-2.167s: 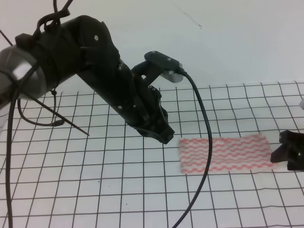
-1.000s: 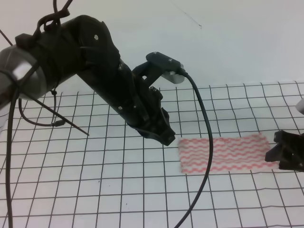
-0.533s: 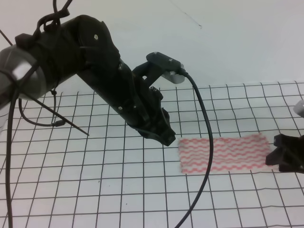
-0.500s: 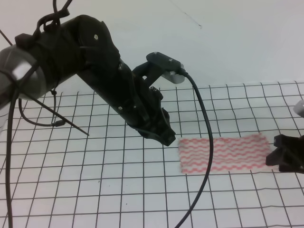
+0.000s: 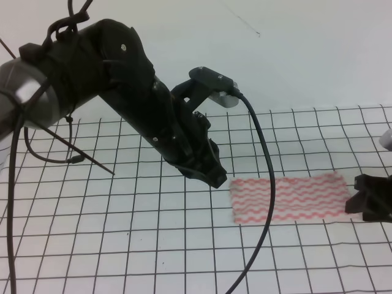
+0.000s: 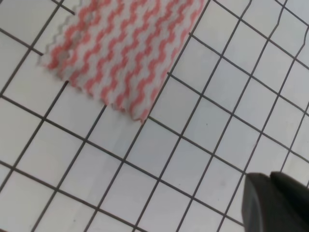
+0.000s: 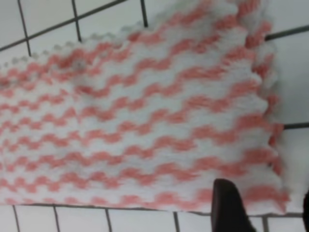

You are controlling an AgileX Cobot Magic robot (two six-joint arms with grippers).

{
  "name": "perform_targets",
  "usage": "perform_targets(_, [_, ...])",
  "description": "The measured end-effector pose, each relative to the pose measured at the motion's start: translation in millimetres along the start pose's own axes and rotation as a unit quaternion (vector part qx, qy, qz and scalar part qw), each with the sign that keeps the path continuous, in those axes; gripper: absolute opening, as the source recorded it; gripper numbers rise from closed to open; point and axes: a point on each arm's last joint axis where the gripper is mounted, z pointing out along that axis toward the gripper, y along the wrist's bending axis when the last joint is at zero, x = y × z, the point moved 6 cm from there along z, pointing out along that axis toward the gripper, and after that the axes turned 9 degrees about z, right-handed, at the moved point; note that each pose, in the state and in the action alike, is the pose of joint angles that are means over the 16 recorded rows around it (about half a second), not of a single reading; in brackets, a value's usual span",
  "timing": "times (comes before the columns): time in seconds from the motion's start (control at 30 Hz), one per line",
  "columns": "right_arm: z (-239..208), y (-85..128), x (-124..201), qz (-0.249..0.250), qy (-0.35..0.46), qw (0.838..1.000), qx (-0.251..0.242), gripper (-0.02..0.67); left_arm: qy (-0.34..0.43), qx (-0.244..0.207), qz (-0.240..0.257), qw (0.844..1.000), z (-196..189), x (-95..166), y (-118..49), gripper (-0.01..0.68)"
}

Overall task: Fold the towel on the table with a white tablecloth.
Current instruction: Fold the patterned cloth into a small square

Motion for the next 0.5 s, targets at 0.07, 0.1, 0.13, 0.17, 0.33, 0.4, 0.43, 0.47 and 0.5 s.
perform_targets(0.07, [1.4, -0.3, 0.1, 0.002, 0.002, 1.000, -0.001, 0.328, 0.000, 0.000, 0.000, 1.000, 0.0, 0.0, 0.0, 0.000])
perform_targets(0.1, [2.1, -0.4, 0.2, 0.003, 0.003, 1.000, -0.001, 0.327, 0.000, 0.000, 0.000, 1.000, 0.0, 0.0, 0.0, 0.000])
perform_targets(0.13, [2.9, -0.5, 0.3, 0.004, 0.004, 1.000, -0.002, 0.327, 0.000, 0.000, 0.000, 1.000, 0.0, 0.0, 0.0, 0.000])
perform_targets(0.17, [3.6, -0.5, 0.4, 0.005, 0.005, 1.000, -0.003, 0.326, 0.000, 0.000, 0.000, 1.000, 0.0, 0.0, 0.0, 0.000])
perform_targets(0.33, [7.2, -0.5, 1.0, 0.008, 0.012, 1.000, -0.007, 0.305, 0.000, 0.000, 0.000, 1.000, 0.0, 0.0, 0.0, 0.000])
perform_targets(0.4, [8.2, -0.1, 1.3, 0.008, 0.014, 1.000, -0.010, 0.285, 0.000, 0.000, 0.000, 1.000, 0.0, 0.0, 0.0, 0.000])
perform_targets(0.43, [8.5, 0.2, 1.5, 0.008, 0.015, 1.000, -0.011, 0.274, 0.000, 0.000, 0.000, 1.000, 0.0, 0.1, 0.0, 0.000])
perform_targets(0.47, [8.6, 0.5, 1.8, 0.008, 0.016, 1.000, -0.012, 0.262, 0.000, 0.000, 0.000, 1.000, 0.0, 0.1, -0.1, 0.000])
perform_targets(0.5, [8.5, 1.0, 2.0, 0.007, 0.017, 1.000, -0.014, 0.250, 0.000, 0.000, 0.000, 1.000, 0.0, 0.1, -0.1, 0.000])
